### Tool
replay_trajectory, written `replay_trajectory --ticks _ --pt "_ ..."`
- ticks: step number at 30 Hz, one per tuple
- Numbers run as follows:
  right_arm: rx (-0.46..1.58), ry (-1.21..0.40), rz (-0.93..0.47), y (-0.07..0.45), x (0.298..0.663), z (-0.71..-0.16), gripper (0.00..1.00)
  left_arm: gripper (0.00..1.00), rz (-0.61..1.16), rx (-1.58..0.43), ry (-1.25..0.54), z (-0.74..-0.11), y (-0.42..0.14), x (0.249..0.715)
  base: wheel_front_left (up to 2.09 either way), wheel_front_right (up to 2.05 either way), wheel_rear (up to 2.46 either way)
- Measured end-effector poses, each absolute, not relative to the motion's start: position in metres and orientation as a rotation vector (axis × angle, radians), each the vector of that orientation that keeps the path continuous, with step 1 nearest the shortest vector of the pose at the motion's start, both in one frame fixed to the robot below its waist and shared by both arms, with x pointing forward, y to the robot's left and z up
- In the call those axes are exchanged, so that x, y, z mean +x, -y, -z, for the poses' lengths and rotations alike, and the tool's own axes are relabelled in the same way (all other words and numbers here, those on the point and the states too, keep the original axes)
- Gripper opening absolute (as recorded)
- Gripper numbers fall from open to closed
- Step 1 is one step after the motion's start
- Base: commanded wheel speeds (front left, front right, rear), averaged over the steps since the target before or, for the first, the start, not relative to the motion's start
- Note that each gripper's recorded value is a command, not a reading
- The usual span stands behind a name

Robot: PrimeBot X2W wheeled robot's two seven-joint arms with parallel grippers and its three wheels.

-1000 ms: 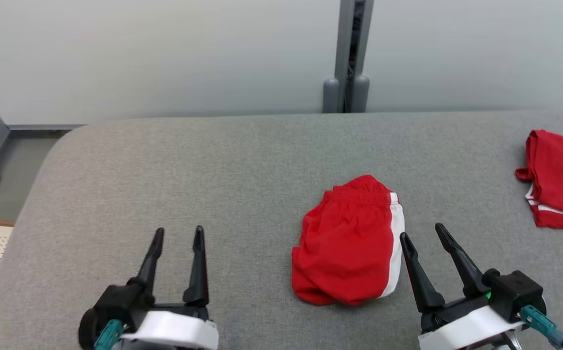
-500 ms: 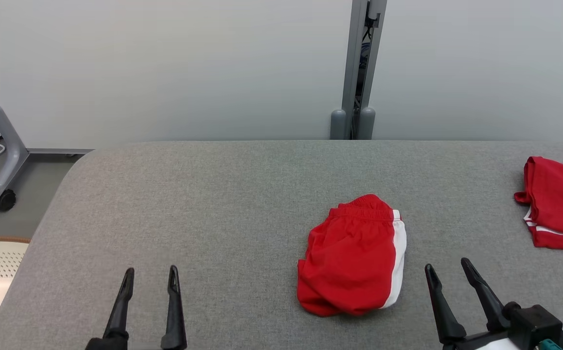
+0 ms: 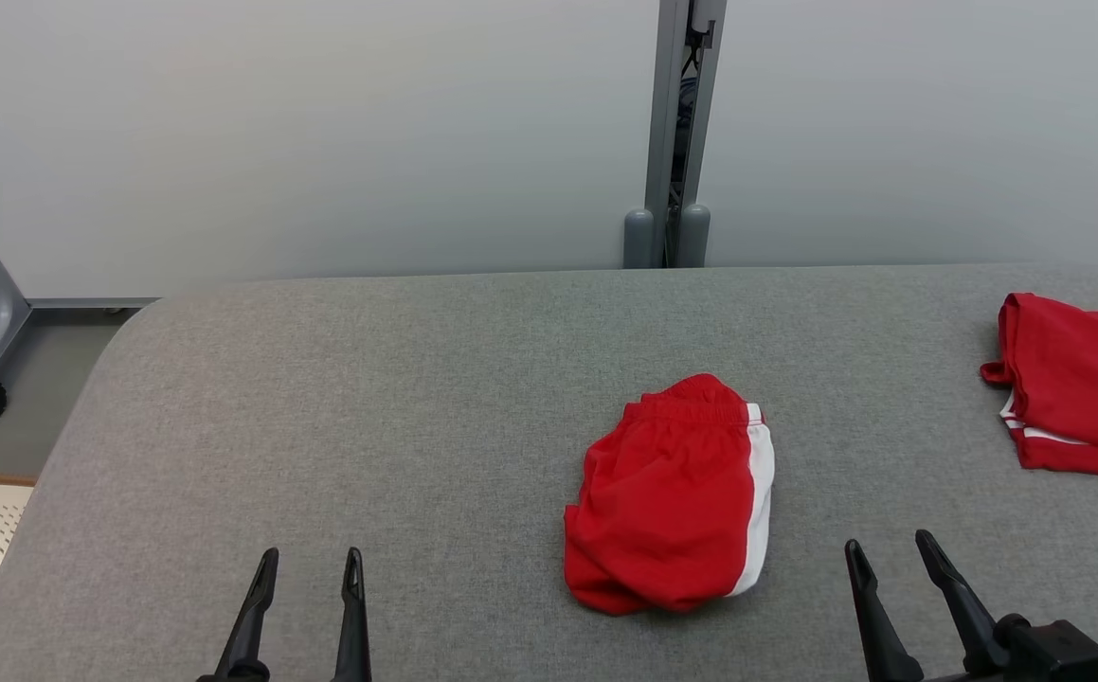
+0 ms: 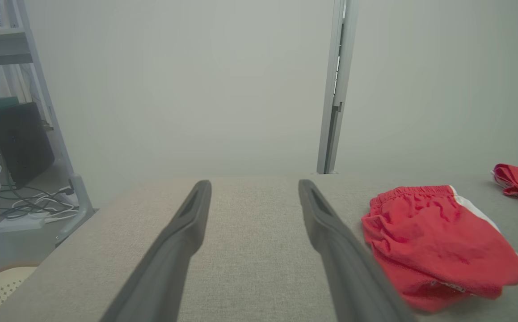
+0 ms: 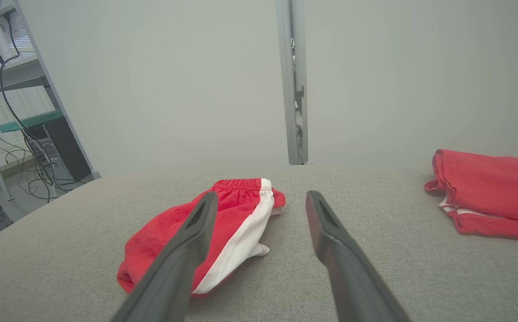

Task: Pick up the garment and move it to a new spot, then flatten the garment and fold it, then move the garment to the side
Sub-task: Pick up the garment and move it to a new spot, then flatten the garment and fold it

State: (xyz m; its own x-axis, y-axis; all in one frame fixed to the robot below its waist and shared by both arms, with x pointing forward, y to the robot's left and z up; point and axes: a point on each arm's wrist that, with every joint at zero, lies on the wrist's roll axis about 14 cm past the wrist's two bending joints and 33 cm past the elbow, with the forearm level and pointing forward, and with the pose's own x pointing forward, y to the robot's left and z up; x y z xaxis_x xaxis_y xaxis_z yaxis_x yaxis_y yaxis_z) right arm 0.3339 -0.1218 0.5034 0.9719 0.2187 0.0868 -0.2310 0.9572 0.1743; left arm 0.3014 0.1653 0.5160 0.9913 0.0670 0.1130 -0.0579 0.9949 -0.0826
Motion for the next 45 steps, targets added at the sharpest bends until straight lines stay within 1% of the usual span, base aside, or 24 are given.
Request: replay_trajectory --ticks 12,25,34,37,41,45 --pt "0.193 0.072 -0.223 0.123 0.333 -0.505 1.0 1.0 -0.031 -0.083 0.096 -0.51 -0.153 0.3 0.0 0.0 0.0" --pt "0.203 0.073 -0.208 0.127 0.335 -0.505 1.0 1.0 -0.038 -0.076 0.084 -0.507 -0.155 0.305 0.0 0.0 0.0" --pt "0.206 0.071 -0.198 0.13 0.335 -0.504 1.0 1.0 0.005 -0.069 0.073 -0.504 -0.145 0.309 0.0 0.0 0.0" --pt "0.205 0.076 -0.19 0.132 0.336 -0.506 1.0 1.0 0.029 -0.066 0.031 -0.491 -0.139 0.312 0.0 0.0 0.0" --pt "0.199 0.067 -0.164 0.14 0.335 -0.502 1.0 1.0 0.082 -0.07 -0.023 -0.476 -0.127 0.327 0.0 0.0 0.0" --pt "0.193 0.061 -0.136 0.148 0.336 -0.499 1.0 1.0 0.197 -0.053 0.018 -0.496 -0.098 0.363 0.0 0.0 0.0"
